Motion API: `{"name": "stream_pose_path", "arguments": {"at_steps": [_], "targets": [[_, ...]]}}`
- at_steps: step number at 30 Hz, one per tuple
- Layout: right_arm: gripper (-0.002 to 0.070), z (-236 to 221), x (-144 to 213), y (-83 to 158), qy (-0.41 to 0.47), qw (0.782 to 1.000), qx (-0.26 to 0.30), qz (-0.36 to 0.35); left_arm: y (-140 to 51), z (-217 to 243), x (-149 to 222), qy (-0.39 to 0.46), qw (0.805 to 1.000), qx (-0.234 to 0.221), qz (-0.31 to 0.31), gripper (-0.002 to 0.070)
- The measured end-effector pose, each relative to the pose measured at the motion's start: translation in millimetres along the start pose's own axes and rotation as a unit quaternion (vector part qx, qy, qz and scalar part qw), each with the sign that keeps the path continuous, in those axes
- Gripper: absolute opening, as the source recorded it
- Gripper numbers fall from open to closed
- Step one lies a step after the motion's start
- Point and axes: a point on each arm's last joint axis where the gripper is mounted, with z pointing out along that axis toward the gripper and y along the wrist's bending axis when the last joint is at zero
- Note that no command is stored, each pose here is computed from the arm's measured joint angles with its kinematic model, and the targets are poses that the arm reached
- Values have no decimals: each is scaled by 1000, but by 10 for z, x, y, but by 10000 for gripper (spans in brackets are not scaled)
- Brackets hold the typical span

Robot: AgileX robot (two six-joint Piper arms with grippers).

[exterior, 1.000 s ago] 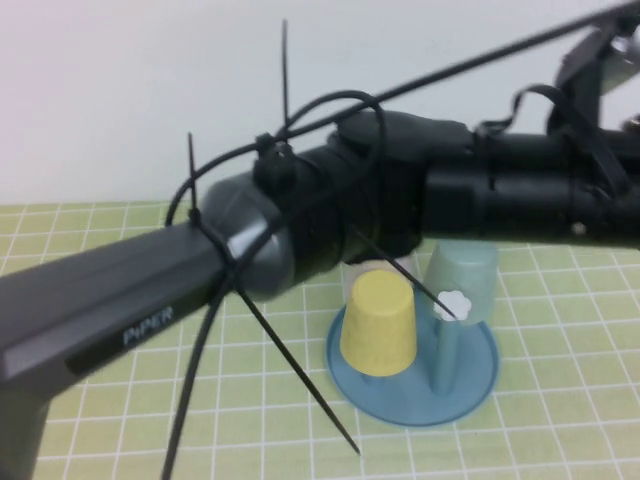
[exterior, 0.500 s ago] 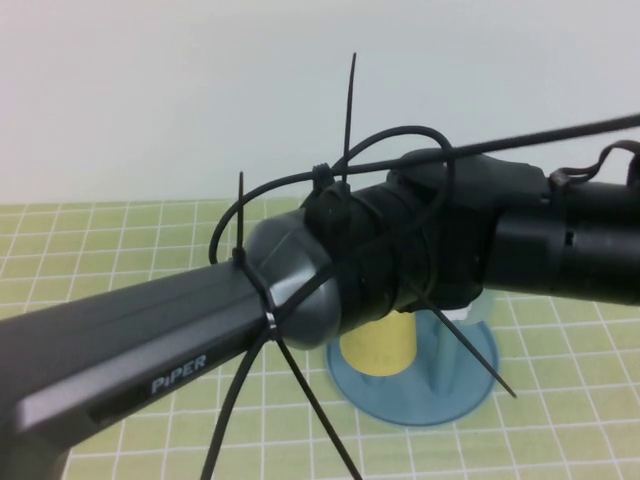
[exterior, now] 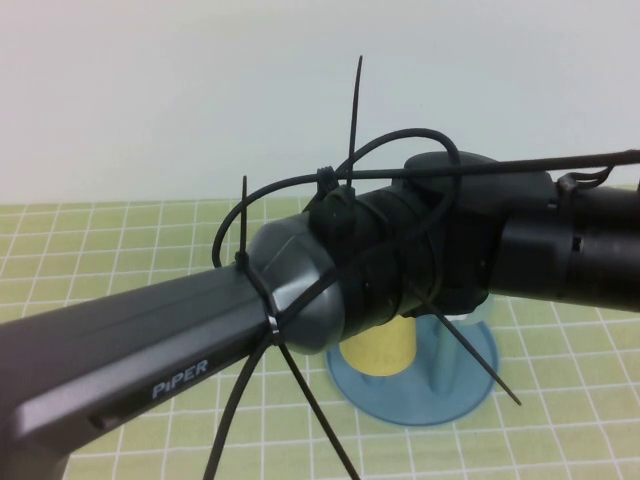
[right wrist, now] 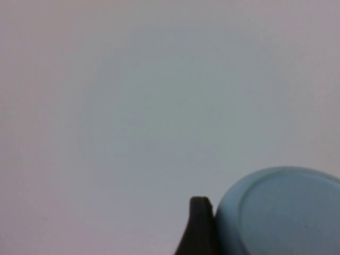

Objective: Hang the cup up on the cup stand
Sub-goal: Adjust the cup with two arms, then place the cup on the cup holder

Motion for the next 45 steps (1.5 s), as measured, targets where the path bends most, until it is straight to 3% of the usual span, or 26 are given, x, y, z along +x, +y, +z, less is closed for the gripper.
{"name": "stream_pose_path", "arguments": {"at_steps": [9, 12, 16, 19, 24, 30, 36, 40, 45], "targets": [[552, -2, 7, 26, 4, 1000, -17, -11, -4, -26, -9, 3, 1000, 14, 7, 37], [552, -3, 11, 54, 5, 999, -33, -20, 8, -89, -30, 12, 999, 35, 11, 139], [552, -4, 12, 66, 5, 999, -40, -36, 16, -228, -56, 34, 996, 83, 17, 336], [552, -5, 16, 72, 6, 997, -43, -62, 22, -320, -59, 56, 992, 111, 11, 398], [552, -6, 20, 83, 7, 995, -49, -86, 77, -438, -60, 86, 989, 118, -8, 324], [552, 1, 25, 154, 6, 992, -67, -110, 165, -581, -125, 87, 990, 112, -7, 71], [552, 23, 60, 280, 15, 977, -78, -196, 209, -869, -278, 96, 993, 64, 25, 6], [552, 51, 122, 396, 45, 955, -65, -286, 139, -1156, -364, 145, 987, -5, 65, 0], [552, 109, 198, 564, 83, 905, -59, -413, 87, -1508, -503, 179, 959, -190, 106, 0]]}}
